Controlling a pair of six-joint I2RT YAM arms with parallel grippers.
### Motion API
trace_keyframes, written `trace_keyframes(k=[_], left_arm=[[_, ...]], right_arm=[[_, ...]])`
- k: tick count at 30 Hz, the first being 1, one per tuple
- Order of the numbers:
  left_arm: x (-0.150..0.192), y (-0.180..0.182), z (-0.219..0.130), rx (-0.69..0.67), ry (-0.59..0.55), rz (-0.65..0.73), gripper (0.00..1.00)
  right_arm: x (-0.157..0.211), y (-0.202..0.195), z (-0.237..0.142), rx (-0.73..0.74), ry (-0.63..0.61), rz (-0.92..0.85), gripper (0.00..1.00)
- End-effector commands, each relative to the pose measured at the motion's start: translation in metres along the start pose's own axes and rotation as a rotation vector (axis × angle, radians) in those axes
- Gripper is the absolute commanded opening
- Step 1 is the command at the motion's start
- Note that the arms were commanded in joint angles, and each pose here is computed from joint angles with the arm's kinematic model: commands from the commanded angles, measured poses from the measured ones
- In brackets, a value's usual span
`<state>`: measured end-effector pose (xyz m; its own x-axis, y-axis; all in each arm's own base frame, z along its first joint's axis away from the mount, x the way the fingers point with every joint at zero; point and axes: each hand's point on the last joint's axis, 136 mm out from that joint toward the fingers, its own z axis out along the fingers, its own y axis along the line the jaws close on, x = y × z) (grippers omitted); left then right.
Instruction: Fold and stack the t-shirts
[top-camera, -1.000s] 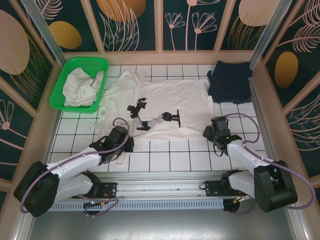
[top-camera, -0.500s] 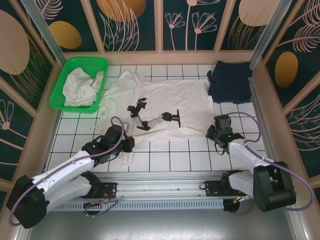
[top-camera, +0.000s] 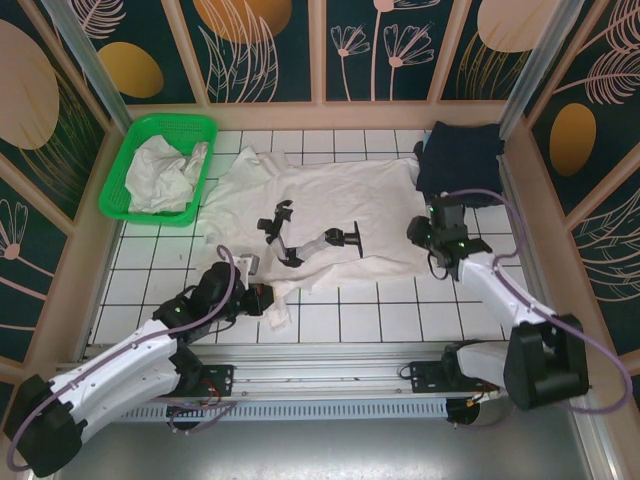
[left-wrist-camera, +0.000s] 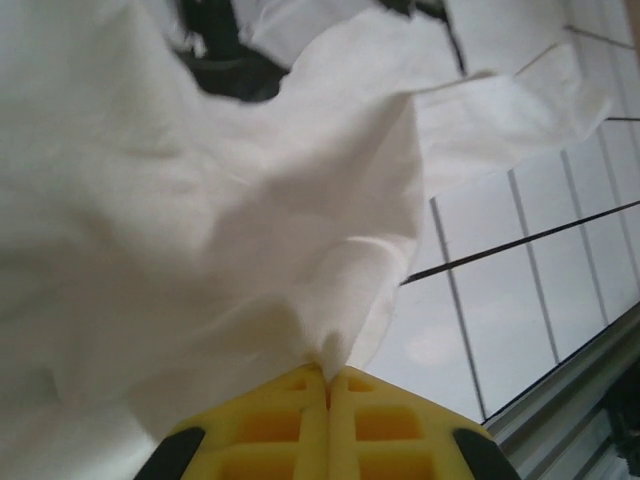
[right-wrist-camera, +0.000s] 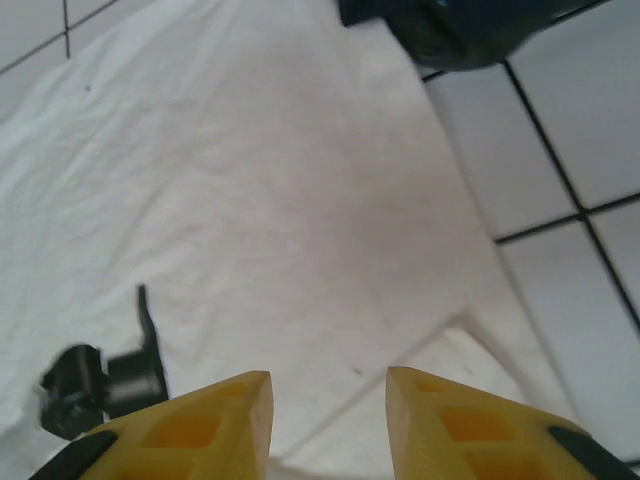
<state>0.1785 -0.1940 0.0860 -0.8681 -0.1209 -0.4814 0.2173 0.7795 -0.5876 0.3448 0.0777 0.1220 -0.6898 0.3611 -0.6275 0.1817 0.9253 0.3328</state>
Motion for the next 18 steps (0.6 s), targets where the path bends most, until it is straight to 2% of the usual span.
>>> trace_keyframes(k=[1,4,8,13,18], left_arm=[[-0.016,-0.012,-0.004,0.058,-0.089,-0.018,0.24],[-0.048,-0.027,-0.020,0.060,-0.213,0.017,0.56],[-0.087,-0.039,-0.035,-0.018,-0.302,0.070,0.73],[-0.135,-0.047,-0.013,-0.150,-0.332,0.176,0.86],[-0.179,-0.020,0.042,-0.207,-0.266,0.160,0.83]], right_arm=[[0.009,-0.006,0.019,0.050,0.031,-0.019,0.40],[0.019,-0.017,0.041,0.107,0.086,-0.015,0.41],[0.039,-0.035,0.055,0.191,0.160,-0.012,0.49],[0.048,-0.063,0.052,0.261,0.152,0.046,0.49],[0.055,-0.076,0.060,0.305,0.179,0.058,0.47]])
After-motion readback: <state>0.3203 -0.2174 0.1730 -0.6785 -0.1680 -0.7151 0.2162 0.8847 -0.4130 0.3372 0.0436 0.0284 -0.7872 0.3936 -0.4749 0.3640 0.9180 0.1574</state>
